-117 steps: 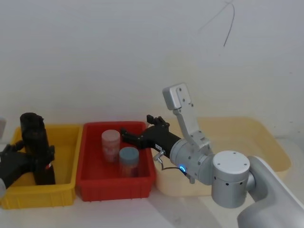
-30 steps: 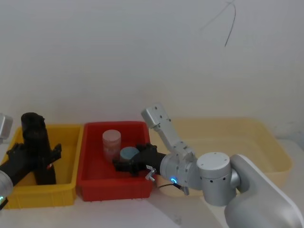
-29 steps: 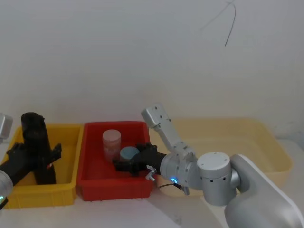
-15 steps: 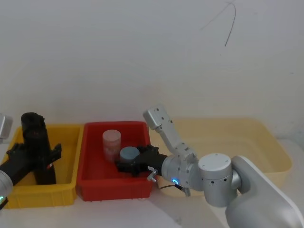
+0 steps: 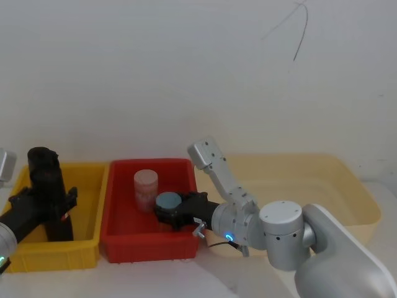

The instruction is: Pick up the garbage bag with the one hand and transfer it to the other hand.

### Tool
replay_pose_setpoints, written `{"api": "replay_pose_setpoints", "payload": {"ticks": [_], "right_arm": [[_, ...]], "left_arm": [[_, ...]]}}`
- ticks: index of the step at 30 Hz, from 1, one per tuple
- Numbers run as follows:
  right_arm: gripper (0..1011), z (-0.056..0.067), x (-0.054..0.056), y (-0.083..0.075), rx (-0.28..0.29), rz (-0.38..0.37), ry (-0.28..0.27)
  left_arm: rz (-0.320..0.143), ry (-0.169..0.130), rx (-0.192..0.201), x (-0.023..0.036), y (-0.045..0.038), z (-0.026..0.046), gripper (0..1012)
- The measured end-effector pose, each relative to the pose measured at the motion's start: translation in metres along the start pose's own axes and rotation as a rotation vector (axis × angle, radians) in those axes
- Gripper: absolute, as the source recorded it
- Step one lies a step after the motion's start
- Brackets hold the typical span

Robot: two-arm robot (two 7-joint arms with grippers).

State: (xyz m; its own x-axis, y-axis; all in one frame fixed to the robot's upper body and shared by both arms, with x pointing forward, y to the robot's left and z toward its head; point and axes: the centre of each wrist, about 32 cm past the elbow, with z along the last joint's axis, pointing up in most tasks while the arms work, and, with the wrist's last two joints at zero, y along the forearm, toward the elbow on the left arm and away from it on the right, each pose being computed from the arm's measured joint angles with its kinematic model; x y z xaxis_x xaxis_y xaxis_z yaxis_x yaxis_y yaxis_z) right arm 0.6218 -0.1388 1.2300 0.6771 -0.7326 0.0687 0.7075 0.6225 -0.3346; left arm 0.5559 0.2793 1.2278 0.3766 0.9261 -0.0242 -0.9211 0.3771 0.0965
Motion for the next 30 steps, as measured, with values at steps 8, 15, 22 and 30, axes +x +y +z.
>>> {"api": "replay_pose_setpoints", "payload": {"ticks": [8,15,22,30], "right_arm": [[664,-0.0002,0.0002,0.0,0.0,0.0,0.0],[664,-0.0004,0.0003,0.0,0.0,-0.001,0.001],[663,-0.0006,0.0003,0.0,0.0,-0.001,0.001],[663,-0.0007,0.0004,0.0,-0.001,-0.001,0.001]], "left_arm": [[0.0,0.0,0.0,0.0,0.0,0.0,607],[0.0,0.0,0.0,0.0,0.0,0.0,544],[0.0,0.0,0.0,0.0,0.0,0.0,523],[0.0,0.0,0.0,0.0,0.0,0.0,523]]}}
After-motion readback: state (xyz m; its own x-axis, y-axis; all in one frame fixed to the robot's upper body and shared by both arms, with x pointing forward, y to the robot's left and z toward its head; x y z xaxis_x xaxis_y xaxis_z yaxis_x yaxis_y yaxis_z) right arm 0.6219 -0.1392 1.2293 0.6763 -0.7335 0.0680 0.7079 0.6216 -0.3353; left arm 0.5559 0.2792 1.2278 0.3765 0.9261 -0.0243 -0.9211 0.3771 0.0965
